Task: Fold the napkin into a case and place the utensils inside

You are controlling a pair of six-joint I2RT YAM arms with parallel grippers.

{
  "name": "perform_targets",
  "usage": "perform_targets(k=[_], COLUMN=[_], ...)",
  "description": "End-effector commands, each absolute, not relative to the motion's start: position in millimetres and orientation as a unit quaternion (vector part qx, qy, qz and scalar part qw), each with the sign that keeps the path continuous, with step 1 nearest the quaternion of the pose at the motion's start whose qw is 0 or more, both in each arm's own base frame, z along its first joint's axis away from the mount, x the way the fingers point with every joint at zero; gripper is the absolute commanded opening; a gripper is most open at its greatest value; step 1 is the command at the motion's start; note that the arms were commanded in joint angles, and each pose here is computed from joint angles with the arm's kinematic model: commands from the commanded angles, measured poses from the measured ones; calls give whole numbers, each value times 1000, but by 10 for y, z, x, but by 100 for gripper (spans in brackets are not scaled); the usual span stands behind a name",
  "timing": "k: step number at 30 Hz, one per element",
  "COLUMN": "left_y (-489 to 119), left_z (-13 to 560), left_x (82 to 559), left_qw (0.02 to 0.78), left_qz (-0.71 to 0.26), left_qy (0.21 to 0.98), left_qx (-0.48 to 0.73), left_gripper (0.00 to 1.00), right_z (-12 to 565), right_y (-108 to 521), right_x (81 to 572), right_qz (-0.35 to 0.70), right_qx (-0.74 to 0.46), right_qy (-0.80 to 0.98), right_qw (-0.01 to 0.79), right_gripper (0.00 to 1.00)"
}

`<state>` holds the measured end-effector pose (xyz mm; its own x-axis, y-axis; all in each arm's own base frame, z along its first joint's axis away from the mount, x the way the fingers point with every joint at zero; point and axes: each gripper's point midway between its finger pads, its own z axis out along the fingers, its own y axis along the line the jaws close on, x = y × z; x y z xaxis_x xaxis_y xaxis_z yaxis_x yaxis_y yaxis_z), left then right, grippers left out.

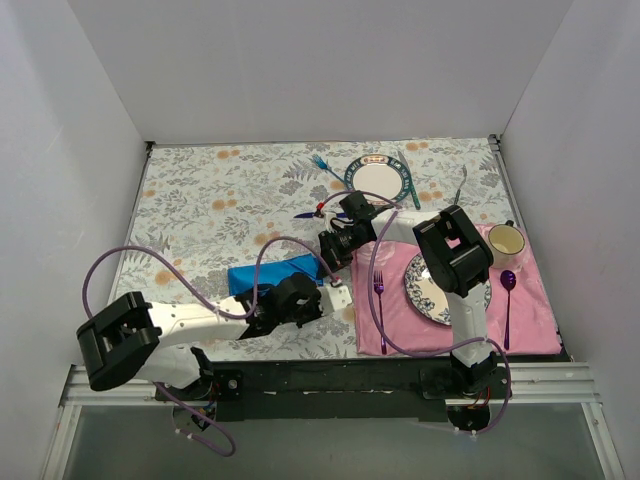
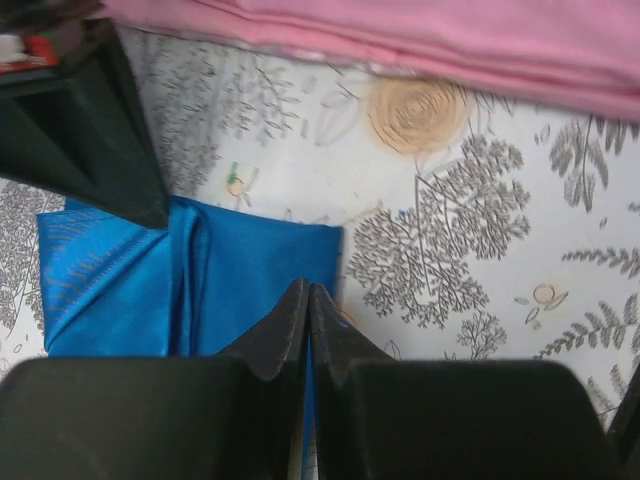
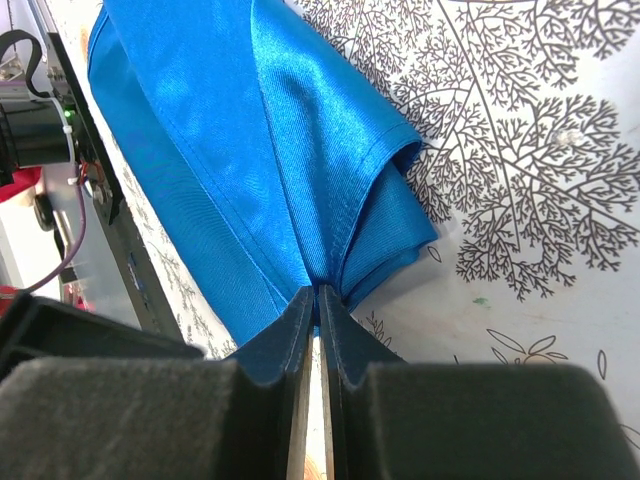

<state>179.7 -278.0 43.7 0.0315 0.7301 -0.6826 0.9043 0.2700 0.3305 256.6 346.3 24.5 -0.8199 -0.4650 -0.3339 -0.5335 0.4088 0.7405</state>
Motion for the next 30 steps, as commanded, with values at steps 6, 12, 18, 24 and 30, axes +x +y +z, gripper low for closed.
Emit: perform_targets(k=[6,12,18,24,30], left_y=[-2788,-2743,-2595,-2554,-2511], left_z=[847,744,487,298,221], left_x=[2053,1841,1751,1844,1910], left_qw=[379,392,385,378,379], left_qz=[-201,-181,-126,-79,-53], left_qy=[766,708,684,687,688], left_qx=[478,559,607,616,617], left_gripper=[0,34,40,36,20], right_z=[-154,-155,-160,-164,-172], right_y=[3252,3258,3269,3268,3269], right_x=[2534,2554,2569,2577,2574], right_qz=[396,395,396,395,395], right_qx=[-307,-305,-305,-302,-307], right_qy=[865,866,866,867,865], right_qw=[30,30,31,30,29], right_gripper=[14,14,14,14,14])
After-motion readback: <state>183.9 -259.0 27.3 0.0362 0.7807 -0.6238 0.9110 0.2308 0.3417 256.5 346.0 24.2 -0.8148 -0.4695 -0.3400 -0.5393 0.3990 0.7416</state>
